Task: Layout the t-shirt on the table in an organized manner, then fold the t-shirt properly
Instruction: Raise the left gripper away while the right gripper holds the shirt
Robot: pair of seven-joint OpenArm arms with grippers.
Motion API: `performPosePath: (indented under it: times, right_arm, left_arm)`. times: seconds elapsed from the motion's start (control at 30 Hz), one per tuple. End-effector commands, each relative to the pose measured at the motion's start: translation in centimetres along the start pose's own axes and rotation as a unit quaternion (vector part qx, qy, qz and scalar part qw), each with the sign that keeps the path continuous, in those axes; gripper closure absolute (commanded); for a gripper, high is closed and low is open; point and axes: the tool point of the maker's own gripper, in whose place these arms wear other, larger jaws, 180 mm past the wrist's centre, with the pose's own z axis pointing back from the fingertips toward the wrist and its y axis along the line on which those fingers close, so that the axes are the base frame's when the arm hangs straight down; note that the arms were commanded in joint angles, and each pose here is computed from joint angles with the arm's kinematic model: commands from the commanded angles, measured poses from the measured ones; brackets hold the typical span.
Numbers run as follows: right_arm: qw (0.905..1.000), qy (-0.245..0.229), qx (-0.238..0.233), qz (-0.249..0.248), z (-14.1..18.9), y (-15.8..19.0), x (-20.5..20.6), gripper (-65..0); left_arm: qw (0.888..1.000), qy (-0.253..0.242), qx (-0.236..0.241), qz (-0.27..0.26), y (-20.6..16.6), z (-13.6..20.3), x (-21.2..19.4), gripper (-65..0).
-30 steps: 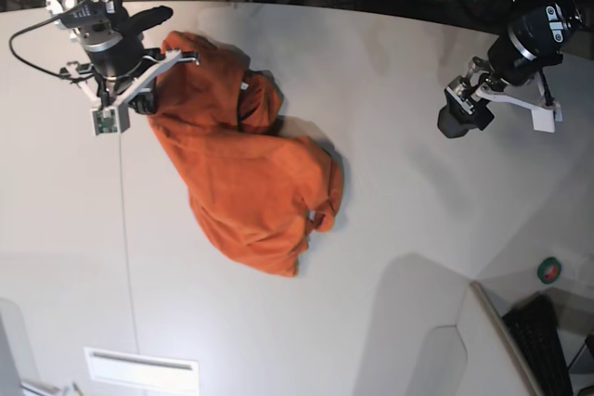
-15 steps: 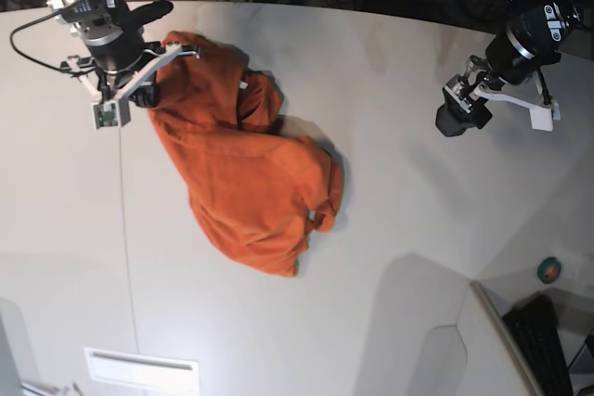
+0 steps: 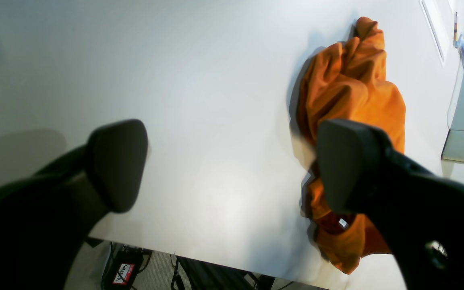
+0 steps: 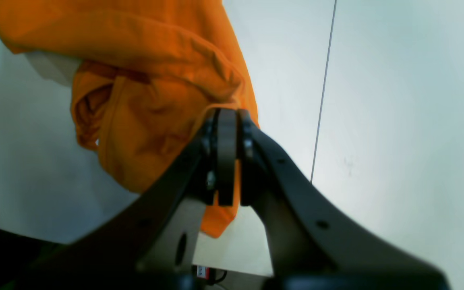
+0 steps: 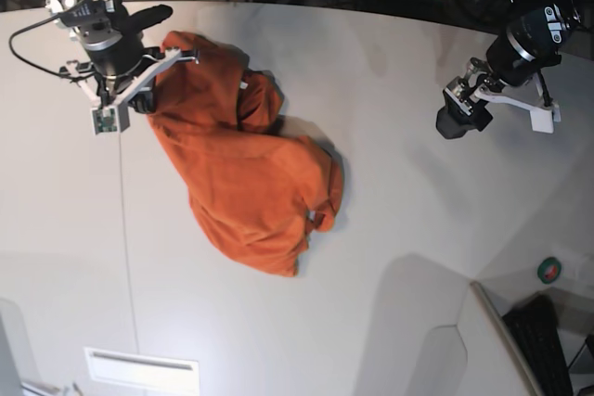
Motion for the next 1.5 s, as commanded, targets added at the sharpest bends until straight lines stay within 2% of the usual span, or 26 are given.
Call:
performPosePath:
  times: [0.0, 1.47]
  right_arm:
    - [0.9998, -0.019, 0.0, 0.002, 0.23, -0.06, 0.98, 0.0]
    - [0.9996, -0.028, 0.0, 0.001, 0.01, 0.0, 1.76, 0.0]
  left_arm:
    - [1.0, -0.014, -0.01, -0.011, -0.63, 0.31, 1.01, -63.8]
    - [1.0, -0.016, -0.01, -0.008, -0.63, 0.25, 0.95, -63.8]
